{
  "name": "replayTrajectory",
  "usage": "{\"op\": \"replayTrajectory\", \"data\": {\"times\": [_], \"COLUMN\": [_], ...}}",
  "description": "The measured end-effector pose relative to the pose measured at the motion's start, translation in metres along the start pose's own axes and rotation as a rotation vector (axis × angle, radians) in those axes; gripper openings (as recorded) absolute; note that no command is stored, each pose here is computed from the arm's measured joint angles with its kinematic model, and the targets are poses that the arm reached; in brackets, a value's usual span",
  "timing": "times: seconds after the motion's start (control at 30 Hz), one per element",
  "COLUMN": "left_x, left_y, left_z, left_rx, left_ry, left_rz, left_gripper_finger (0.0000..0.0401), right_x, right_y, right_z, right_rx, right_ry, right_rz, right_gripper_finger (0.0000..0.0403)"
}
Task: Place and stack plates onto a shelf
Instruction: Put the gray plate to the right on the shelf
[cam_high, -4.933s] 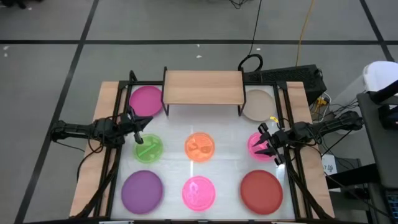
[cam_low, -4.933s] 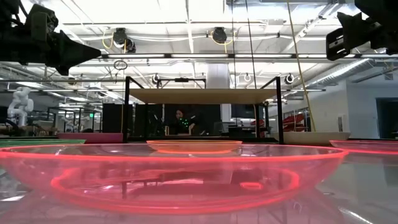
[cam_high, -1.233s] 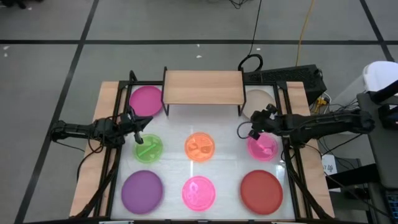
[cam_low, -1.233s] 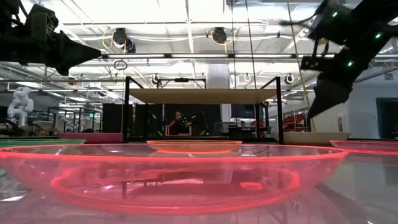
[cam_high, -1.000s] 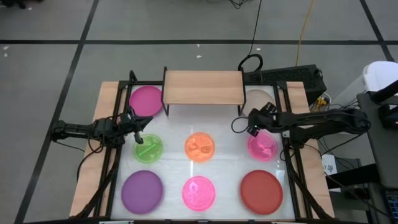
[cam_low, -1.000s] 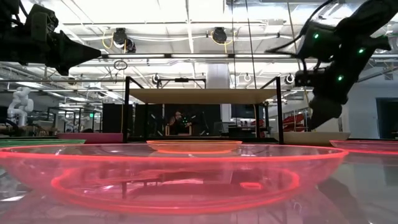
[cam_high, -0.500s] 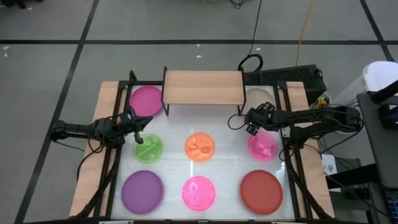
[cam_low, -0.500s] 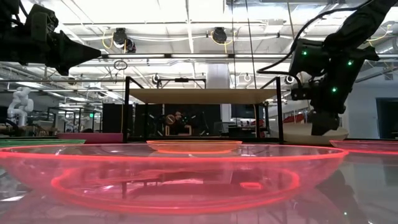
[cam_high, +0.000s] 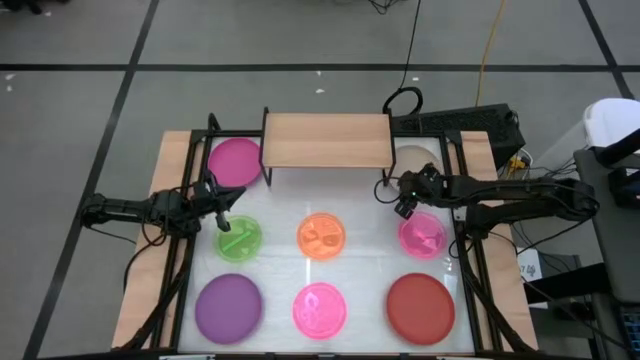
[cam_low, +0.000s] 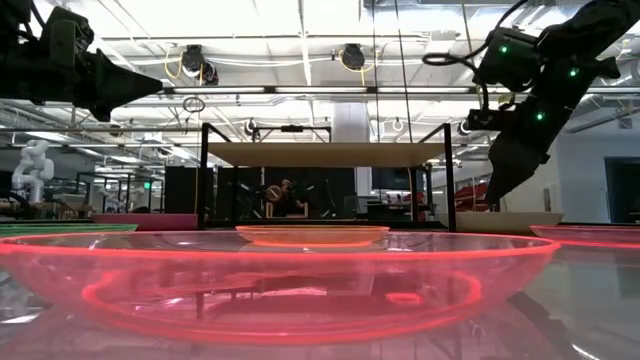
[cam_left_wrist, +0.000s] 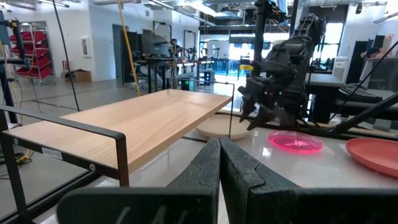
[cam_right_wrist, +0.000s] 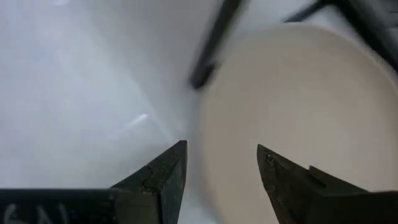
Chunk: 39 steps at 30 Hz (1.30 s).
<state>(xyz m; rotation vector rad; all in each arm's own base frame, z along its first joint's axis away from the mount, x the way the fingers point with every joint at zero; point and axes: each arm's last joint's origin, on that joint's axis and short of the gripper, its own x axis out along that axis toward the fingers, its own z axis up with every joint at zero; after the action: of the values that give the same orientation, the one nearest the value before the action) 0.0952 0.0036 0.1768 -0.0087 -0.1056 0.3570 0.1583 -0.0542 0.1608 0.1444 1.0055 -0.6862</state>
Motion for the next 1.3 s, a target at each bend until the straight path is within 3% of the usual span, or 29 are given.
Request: {"op": "replayTrajectory", "data": {"times": [0.13, 0.5, 0.63, 0.87, 1.07, 1.3], "left_x": [0.000, 0.000, 0.000, 0.000, 0.000, 0.000], "left_y": [0.000, 0.000, 0.000, 0.000, 0.000, 0.000], "left_z": [0.000, 0.000, 0.000, 0.000, 0.000, 0.000], "left_rx": [0.000, 0.000, 0.000, 0.000, 0.000, 0.000], "left_ry": [0.000, 0.000, 0.000, -0.001, 0.000, 0.000], "left_rz": [0.000, 0.000, 0.000, 0.000, 0.000, -0.001], "left_gripper_finger": [0.0008, 0.0008, 0.0008, 0.0008, 0.0008, 0.0008], "right_x": [0.003, 0.035, 0.038, 0.038, 0.035, 0.013], "right_y": [0.002, -0.001, -0.003, -0.003, -0.005, -0.014], "right_z": [0.000, -0.034, -0.040, -0.037, -0.032, -0.015], "right_rx": [-0.006, -0.020, 0.012, 0.013, 0.097, 0.217], "right_ry": [0.018, 0.012, 0.005, -0.031, -0.112, -0.305], "right_rz": [0.015, -0.125, -0.128, -0.147, -0.232, -0.317], "right_gripper_finger": [0.0176, 0.0172, 0.0138, 0.0019, 0.0009, 0.0002]}}
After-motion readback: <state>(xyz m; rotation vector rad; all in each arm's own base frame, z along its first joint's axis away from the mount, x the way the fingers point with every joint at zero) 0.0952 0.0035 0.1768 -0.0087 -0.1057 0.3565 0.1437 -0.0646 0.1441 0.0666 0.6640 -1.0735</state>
